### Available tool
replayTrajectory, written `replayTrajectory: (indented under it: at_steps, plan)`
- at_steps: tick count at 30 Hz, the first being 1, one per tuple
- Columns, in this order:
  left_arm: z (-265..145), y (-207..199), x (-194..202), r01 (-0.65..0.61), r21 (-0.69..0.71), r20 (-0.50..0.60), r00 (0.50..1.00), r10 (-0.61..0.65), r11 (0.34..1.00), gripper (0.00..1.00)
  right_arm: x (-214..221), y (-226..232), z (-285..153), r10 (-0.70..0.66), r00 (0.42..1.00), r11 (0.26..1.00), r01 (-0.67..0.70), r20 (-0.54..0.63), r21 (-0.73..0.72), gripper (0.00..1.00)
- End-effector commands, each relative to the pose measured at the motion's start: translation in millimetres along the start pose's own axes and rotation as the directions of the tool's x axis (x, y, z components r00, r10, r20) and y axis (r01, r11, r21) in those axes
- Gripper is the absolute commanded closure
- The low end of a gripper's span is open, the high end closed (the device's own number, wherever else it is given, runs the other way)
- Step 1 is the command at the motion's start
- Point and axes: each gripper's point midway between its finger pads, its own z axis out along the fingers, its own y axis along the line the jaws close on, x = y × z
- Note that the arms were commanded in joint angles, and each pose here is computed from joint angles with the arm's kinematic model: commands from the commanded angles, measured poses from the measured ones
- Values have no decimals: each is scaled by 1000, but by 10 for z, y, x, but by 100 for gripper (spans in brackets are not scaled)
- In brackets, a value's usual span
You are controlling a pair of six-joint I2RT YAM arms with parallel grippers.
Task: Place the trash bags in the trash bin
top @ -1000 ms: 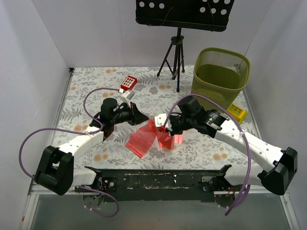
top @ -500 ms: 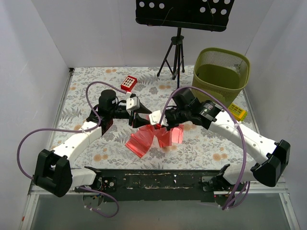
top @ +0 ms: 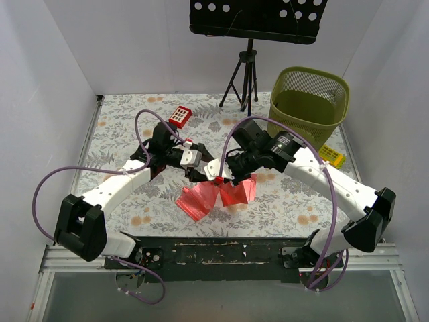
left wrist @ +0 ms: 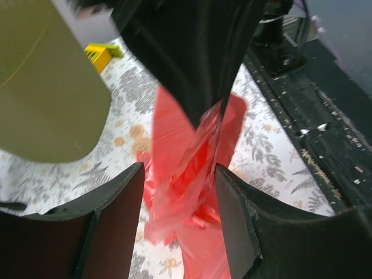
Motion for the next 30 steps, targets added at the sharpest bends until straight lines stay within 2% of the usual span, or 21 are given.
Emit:
replayTrajectory:
  at_steps: [1, 5, 9, 16, 21, 24, 26, 28, 30]
  plan:
    - [116, -146, -197, -68, 109, 63, 996, 61, 992, 49, -36, -3, -45, -35, 999, 999, 35, -11, -16, 99]
    - [141, -175, -125, -52, 147, 58, 997, 44, 988, 50, -12, -21, -55, -31, 999, 999, 31, -16, 22, 99]
    - [229, -266, -68, -40, 185, 48, 998, 32, 982, 74, -2, -23, -56, -18, 1000, 999, 19, -20, 27, 99]
    - [223, -353, -9, -27, 196, 1, 1000, 27, 980, 98, 59, -14, -45, -21, 999, 999, 22, -44, 26, 99]
    - [155, -287, 37, 51, 126, -66, 997, -43, 991, 100, 182, -103, -14, 44, 997, 997, -40, -57, 72, 99]
    - [95, -204, 151, 199, -37, -122, 972, -203, 979, 100, 216, -226, -18, 175, 984, 978, -174, 0, 116, 99]
    - [25, -52, 140, 283, -214, -88, 948, -307, 935, 100, 145, -263, -4, 264, 962, 958, -271, 72, 100, 99]
    - [-131, 192, 128, 388, -448, 17, 904, -426, 806, 100, 24, -190, 21, 317, 939, 946, -324, 134, 34, 99]
    - [-251, 319, 135, 486, -555, 115, 849, -516, 675, 100, -76, -91, 74, 371, 913, 928, -370, 172, -40, 99]
